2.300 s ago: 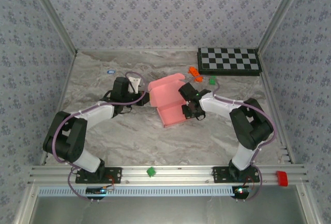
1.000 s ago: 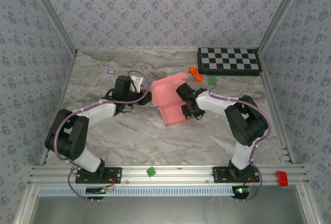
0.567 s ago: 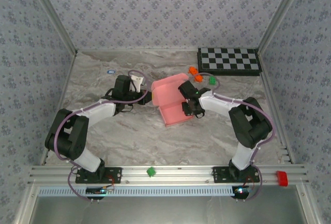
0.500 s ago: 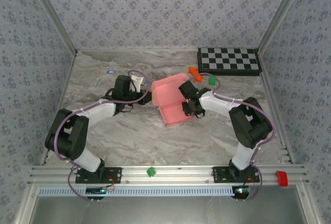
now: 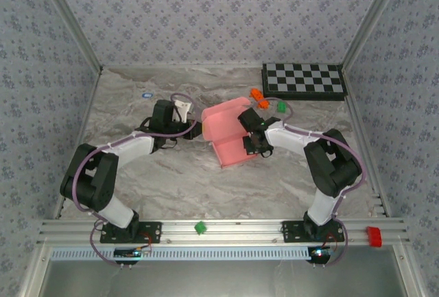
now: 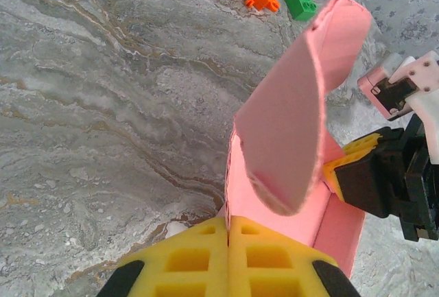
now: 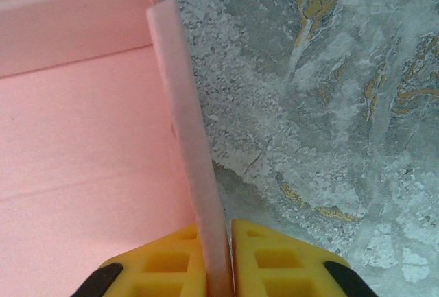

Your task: Fold the paper box

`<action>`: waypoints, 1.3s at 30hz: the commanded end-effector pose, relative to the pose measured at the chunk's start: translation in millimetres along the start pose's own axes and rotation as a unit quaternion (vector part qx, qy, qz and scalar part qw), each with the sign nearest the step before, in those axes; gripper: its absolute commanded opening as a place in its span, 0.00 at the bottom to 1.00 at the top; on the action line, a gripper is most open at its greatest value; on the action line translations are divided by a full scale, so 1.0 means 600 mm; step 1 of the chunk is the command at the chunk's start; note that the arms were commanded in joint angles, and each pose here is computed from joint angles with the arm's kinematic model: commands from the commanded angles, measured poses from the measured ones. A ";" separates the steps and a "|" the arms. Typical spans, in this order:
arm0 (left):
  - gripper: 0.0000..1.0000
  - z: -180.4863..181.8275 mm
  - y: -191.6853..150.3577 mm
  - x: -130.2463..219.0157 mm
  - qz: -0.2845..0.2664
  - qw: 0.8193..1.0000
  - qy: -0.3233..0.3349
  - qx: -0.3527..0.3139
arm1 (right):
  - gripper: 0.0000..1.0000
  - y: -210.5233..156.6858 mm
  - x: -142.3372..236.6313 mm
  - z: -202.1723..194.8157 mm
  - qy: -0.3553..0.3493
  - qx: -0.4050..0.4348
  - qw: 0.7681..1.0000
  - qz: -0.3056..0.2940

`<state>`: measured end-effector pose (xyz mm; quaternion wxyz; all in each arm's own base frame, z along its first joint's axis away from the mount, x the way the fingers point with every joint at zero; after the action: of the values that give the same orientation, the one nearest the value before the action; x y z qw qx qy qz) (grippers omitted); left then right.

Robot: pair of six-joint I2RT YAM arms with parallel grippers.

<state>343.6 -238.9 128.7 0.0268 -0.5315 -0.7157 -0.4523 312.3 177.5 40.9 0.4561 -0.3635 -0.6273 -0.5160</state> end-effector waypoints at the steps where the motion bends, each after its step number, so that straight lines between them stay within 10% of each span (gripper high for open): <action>1: 0.00 -0.015 0.023 0.001 -0.008 1.000 -0.014 -0.017 | 0.12 -0.013 -0.005 -0.021 -0.048 0.016 0.999 0.018; 39: 0.00 -0.016 0.023 -0.002 0.004 1.000 -0.015 -0.028 | 0.13 -0.029 -0.010 -0.027 -0.118 0.077 0.988 0.064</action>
<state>344.7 -241.9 130.6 0.0248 -0.5419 -0.7040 -0.4583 315.8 177.7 38.3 0.4355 -0.3853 -0.6986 -0.4170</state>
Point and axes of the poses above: each hand's point on the last joint's axis, 136 mm out from that joint toward the fingers, its own x axis back along the fingers, its own z axis along the line the jaws close on, y = z × x, the point moved 1 cm from there along x, back along the fingers, and after that the axes turned 2 degrees about x, right-handed, at the moved point
